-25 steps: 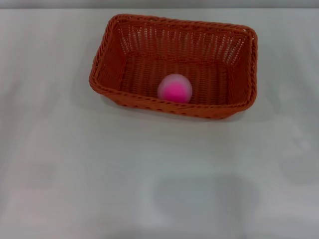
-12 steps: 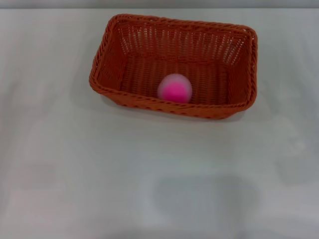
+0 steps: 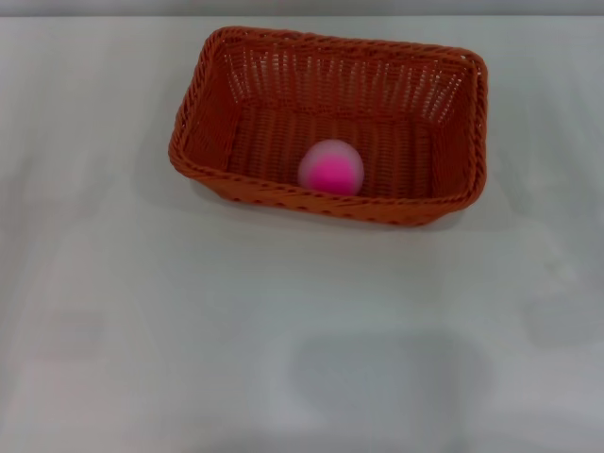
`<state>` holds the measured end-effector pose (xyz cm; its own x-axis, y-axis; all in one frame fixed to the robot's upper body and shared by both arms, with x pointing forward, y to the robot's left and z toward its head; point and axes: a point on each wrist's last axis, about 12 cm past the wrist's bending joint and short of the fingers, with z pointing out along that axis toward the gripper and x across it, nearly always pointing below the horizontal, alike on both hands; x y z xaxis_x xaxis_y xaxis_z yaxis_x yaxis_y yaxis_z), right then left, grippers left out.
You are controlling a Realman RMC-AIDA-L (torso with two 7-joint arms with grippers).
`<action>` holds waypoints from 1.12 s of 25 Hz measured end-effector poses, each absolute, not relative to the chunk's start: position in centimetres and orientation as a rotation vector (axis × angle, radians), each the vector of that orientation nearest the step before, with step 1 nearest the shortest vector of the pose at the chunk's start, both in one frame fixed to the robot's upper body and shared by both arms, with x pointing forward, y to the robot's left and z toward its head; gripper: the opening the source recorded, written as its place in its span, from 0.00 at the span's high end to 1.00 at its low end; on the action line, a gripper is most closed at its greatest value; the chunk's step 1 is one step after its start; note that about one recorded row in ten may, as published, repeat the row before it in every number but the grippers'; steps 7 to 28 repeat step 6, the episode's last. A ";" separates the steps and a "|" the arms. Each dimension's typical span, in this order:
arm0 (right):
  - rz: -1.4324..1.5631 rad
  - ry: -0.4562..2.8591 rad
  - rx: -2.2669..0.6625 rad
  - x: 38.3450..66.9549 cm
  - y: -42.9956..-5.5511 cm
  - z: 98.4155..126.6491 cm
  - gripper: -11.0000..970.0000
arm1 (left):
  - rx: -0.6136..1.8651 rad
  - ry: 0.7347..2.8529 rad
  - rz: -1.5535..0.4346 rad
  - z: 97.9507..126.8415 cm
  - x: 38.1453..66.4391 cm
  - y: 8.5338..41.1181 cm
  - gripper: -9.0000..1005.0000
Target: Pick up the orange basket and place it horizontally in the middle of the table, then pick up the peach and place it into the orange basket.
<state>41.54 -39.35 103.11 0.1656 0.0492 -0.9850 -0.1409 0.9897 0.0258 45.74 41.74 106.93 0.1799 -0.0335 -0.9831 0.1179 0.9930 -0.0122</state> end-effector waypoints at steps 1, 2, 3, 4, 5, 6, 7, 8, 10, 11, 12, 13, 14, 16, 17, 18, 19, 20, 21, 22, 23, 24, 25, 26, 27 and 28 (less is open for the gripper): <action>0.136 1.399 -0.077 41.6 -39.3 103.1 0.30 | 0.070 1.385 -0.107 106.9 45.8 41.7 0.12; 0.136 1.400 -0.077 41.6 -39.3 103.1 0.30 | 0.072 1.384 -0.109 107.0 45.8 41.7 0.12; 0.136 1.402 -0.076 41.6 -39.3 103.1 0.30 | 0.074 1.383 -0.110 107.0 45.9 41.7 0.12; 0.136 1.403 -0.075 41.7 -39.3 103.1 0.30 | 0.075 1.382 -0.111 107.0 46.0 41.6 0.12; 0.135 1.404 -0.074 41.7 -39.3 103.1 0.30 | 0.076 1.381 -0.112 107.0 46.0 41.6 0.12; 0.135 1.404 -0.070 41.8 -39.3 103.0 0.30 | 0.077 1.380 -0.112 107.1 46.1 41.6 0.12; 0.135 1.404 -0.070 41.8 -39.3 103.0 0.30 | 0.077 1.380 -0.112 107.1 46.1 41.6 0.12; 0.135 1.404 -0.070 41.8 -39.3 103.0 0.30 | 0.077 1.380 -0.112 107.1 46.1 41.6 0.12; 0.135 1.404 -0.070 41.8 -39.3 103.0 0.30 | 0.077 1.380 -0.112 107.1 46.1 41.6 0.12; 0.135 1.404 -0.070 41.8 -39.3 103.0 0.30 | 0.077 1.380 -0.112 107.1 46.1 41.6 0.12; 0.135 1.404 -0.070 41.8 -39.3 103.0 0.30 | 0.077 1.380 -0.112 107.1 46.1 41.6 0.12; 0.135 1.404 -0.070 41.8 -39.3 103.0 0.30 | 0.077 1.380 -0.112 107.1 46.1 41.6 0.12; 0.135 1.404 -0.070 41.8 -39.3 103.0 0.30 | 0.077 1.380 -0.112 107.1 46.1 41.6 0.12; 0.135 1.404 -0.070 41.8 -39.3 103.0 0.30 | 0.077 1.380 -0.112 107.1 46.1 41.6 0.12; 0.135 1.404 -0.070 41.8 -39.3 103.0 0.30 | 0.077 1.380 -0.112 107.1 46.1 41.6 0.12; 0.135 1.404 -0.070 41.8 -39.3 103.0 0.30 | 0.077 1.380 -0.112 107.1 46.1 41.6 0.12; 0.135 1.404 -0.070 41.8 -39.3 103.0 0.30 | 0.077 1.380 -0.112 107.1 46.1 41.6 0.12; 0.135 1.404 -0.070 41.8 -39.3 103.0 0.30 | 0.077 1.380 -0.112 107.1 46.1 41.6 0.12; 0.135 1.404 -0.070 41.8 -39.3 103.0 0.30 | 0.077 1.380 -0.112 107.1 46.1 41.6 0.12; 0.135 1.404 -0.070 41.8 -39.3 103.0 0.30 | 0.077 1.380 -0.112 107.1 46.1 41.6 0.12; 0.135 1.404 -0.070 41.8 -39.3 103.0 0.30 | 0.077 1.380 -0.112 107.1 46.1 41.6 0.12; 0.135 1.404 -0.070 41.8 -39.3 103.0 0.30 | 0.077 1.380 -0.112 107.1 46.1 41.6 0.12; 0.135 1.404 -0.070 41.8 -39.3 103.0 0.30 | 0.077 1.380 -0.112 107.1 46.1 41.6 0.12; 0.135 1.404 -0.070 41.8 -39.3 103.0 0.30 | 0.077 1.380 -0.112 107.1 46.1 41.6 0.12; 0.135 1.404 -0.070 41.8 -39.3 103.0 0.30 | 0.077 1.380 -0.112 107.1 46.1 41.6 0.12; 0.135 1.404 -0.070 41.8 -39.3 103.0 0.30 | 0.077 1.380 -0.112 107.1 46.1 41.6 0.12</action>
